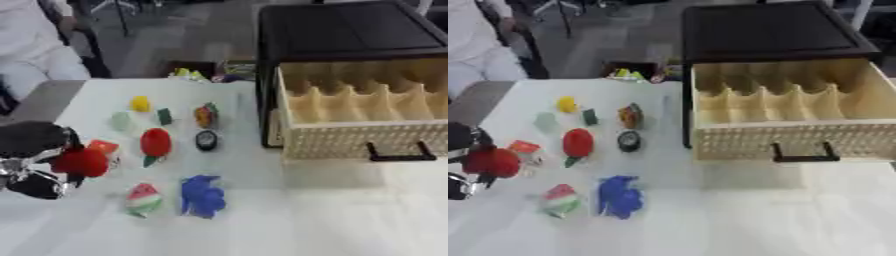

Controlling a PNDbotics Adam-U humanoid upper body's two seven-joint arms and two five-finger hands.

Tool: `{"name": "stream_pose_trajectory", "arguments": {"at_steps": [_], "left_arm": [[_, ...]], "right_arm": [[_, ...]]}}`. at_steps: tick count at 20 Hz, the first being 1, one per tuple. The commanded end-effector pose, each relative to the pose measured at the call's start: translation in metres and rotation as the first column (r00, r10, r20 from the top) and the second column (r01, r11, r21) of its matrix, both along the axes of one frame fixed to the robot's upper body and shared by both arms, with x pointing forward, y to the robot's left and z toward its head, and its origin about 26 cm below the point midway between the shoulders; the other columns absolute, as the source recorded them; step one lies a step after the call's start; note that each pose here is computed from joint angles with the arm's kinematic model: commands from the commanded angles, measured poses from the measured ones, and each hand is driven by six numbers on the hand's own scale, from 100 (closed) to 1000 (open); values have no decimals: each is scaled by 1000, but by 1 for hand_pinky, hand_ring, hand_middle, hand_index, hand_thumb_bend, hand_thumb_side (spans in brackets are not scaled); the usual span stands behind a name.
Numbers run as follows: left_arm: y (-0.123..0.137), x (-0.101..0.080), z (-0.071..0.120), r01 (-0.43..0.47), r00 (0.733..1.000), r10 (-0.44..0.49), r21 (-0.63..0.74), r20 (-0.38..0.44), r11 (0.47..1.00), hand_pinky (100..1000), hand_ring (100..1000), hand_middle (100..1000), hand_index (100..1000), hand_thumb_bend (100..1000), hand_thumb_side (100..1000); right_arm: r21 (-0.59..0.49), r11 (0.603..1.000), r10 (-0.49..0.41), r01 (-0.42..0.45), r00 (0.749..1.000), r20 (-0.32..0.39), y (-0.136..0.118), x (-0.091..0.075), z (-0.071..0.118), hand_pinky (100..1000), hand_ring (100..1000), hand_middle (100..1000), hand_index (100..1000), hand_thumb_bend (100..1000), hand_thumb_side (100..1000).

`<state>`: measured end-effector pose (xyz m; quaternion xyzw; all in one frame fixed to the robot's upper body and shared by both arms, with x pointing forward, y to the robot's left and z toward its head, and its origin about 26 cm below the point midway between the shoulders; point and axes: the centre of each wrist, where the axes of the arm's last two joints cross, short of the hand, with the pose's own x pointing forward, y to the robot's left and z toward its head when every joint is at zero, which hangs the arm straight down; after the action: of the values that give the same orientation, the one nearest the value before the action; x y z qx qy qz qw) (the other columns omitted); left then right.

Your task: Pick up objects from table and place into drawer.

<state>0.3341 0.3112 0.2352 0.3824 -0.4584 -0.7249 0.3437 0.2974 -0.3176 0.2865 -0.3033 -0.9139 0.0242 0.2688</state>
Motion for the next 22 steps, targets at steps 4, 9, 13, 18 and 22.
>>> {"name": "stream_pose_trajectory", "arguments": {"at_steps": [4, 9, 13, 18, 22], "left_arm": [[-11, -7, 42, 60, 997, -58, -19, 54, 998, 220, 437, 434, 596, 100, 310], [-27, -7, 65, 125, 989, -122, -38, 83, 991, 213, 433, 430, 592, 100, 294], [-43, -3, 82, 184, 979, -177, -60, 103, 981, 206, 430, 428, 589, 100, 290], [-64, 7, 101, 248, 965, -238, -88, 115, 965, 198, 426, 425, 585, 100, 288], [-81, 18, 114, 288, 954, -273, -130, 120, 949, 187, 420, 419, 578, 100, 288]], "right_arm": [[-14, 1000, 6, -5, 1000, 13, 1, -3, 9, 240, 404, 404, 739, 364, 708], [-17, 1000, 14, -14, 1000, 4, 3, -3, 10, 241, 405, 404, 738, 361, 707], [-23, 1000, 22, -22, 1000, -4, 4, -3, 10, 241, 405, 404, 738, 360, 707], [-26, 999, 29, -29, 1000, -11, 6, -2, 10, 242, 405, 405, 738, 359, 707], [-29, 999, 34, -34, 999, -17, 7, -2, 11, 242, 406, 405, 738, 355, 705]]}}
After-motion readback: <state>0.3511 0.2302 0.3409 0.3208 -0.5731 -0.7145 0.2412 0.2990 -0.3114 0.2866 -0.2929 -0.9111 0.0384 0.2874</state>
